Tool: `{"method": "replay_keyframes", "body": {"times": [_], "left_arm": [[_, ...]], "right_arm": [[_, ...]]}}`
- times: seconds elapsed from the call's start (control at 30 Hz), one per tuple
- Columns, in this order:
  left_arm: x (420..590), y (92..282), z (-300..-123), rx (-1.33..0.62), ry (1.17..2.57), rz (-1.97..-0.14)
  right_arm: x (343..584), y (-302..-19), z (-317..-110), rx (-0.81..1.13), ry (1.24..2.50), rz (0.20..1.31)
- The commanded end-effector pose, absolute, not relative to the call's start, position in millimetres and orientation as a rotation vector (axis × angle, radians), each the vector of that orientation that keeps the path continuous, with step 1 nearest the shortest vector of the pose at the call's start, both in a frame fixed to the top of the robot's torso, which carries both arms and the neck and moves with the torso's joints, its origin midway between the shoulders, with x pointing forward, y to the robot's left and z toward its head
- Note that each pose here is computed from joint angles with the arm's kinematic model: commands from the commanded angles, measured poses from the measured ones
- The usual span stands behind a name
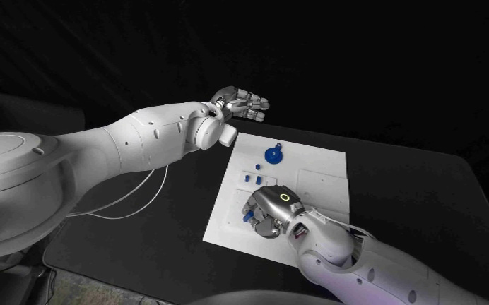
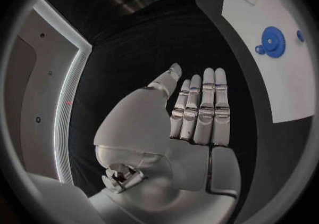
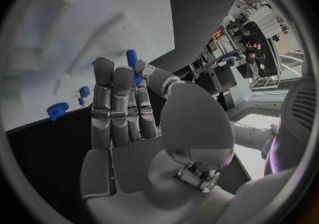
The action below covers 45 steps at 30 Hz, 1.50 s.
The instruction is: Assemble the parts on the task board
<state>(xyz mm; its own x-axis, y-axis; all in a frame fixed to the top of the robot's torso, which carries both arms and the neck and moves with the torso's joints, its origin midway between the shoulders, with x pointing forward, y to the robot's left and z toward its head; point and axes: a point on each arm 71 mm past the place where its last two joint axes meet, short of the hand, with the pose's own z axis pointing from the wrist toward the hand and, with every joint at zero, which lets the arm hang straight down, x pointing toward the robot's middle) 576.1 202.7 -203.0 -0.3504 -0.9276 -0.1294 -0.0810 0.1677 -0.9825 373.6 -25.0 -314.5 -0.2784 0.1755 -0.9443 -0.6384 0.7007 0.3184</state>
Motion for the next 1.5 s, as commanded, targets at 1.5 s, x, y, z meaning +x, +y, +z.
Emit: {"method": "replay_keyframes", "body": {"times": [1.5], "left_arm": [[575.6,198.9,-204.2,-0.98,1.656,-1.313]], "right_arm": [[368.9,-20.3,-319.6,-0.481,1.712,0.717]]}}
